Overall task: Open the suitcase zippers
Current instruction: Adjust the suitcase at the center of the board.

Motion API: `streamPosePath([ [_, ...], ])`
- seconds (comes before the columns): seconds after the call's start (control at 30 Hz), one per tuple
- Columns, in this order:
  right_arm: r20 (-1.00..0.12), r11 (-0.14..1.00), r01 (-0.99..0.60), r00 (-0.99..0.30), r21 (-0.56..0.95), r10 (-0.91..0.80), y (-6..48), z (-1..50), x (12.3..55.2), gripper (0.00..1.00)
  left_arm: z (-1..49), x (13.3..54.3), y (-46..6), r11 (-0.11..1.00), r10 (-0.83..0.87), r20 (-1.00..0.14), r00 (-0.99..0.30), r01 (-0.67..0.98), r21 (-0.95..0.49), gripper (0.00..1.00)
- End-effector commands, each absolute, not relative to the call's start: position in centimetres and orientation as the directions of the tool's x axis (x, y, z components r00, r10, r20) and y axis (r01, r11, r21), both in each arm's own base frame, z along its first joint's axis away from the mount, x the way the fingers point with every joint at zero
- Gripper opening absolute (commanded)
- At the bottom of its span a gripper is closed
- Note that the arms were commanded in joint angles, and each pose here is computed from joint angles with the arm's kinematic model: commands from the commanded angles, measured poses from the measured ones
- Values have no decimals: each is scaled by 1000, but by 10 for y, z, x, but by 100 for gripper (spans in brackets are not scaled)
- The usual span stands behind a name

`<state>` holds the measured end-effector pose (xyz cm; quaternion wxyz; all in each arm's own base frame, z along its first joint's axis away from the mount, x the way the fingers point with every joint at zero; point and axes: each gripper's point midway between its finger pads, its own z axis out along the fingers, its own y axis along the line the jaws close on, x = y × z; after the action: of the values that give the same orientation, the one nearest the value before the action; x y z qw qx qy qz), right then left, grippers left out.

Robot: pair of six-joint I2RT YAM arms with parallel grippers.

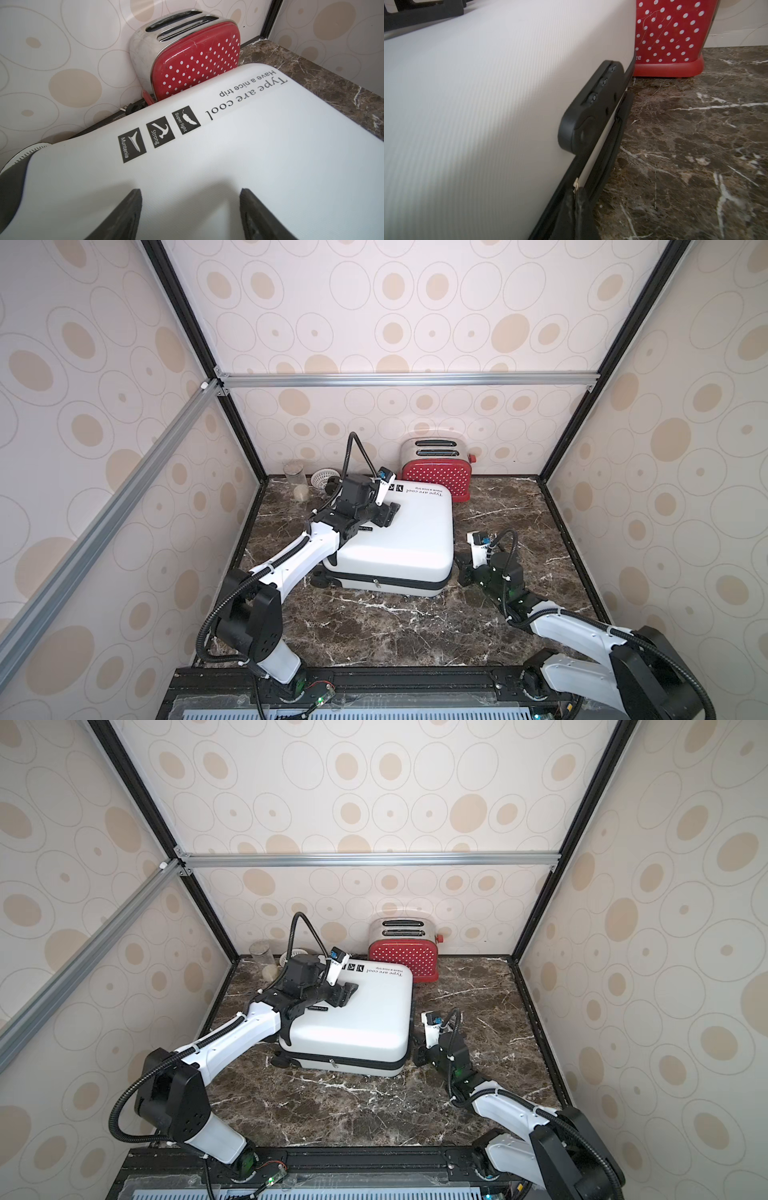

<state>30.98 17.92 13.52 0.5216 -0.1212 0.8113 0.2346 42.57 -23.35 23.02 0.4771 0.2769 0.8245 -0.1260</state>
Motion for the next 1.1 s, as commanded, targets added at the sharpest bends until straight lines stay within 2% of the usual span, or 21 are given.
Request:
streamPosePath([
  [0.0,-926,788,-553,-372,272,60,212,164,302,0,159,385,-215,793,456,-675,-581,609,12,73],
  [0.13,-920,768,-576,-391,279,40,236,157,282,0,196,384,-229,761,427,-748,-508,648,-6,73],
  [0.3,-929,740,-617,-369,269,30,262,156,258,0,223,397,-245,750,421,-773,-474,662,3,74],
  [0.67,-928,676,-689,-372,260,-22,285,146,235,0,228,405,-341,623,480,-769,-421,781,-39,79],
  [0.83,-930,678,-688,-366,257,-19,281,142,232,0,214,414,-367,572,536,-736,-415,819,-45,81],
  [0.97,-936,698,-673,-353,244,-13,274,142,233,0,188,422,-368,563,615,-647,-451,826,-41,78],
  [1.07,-943,717,-660,-332,224,-11,269,147,236,0,168,425,-355,570,683,-564,-464,821,14,76],
])
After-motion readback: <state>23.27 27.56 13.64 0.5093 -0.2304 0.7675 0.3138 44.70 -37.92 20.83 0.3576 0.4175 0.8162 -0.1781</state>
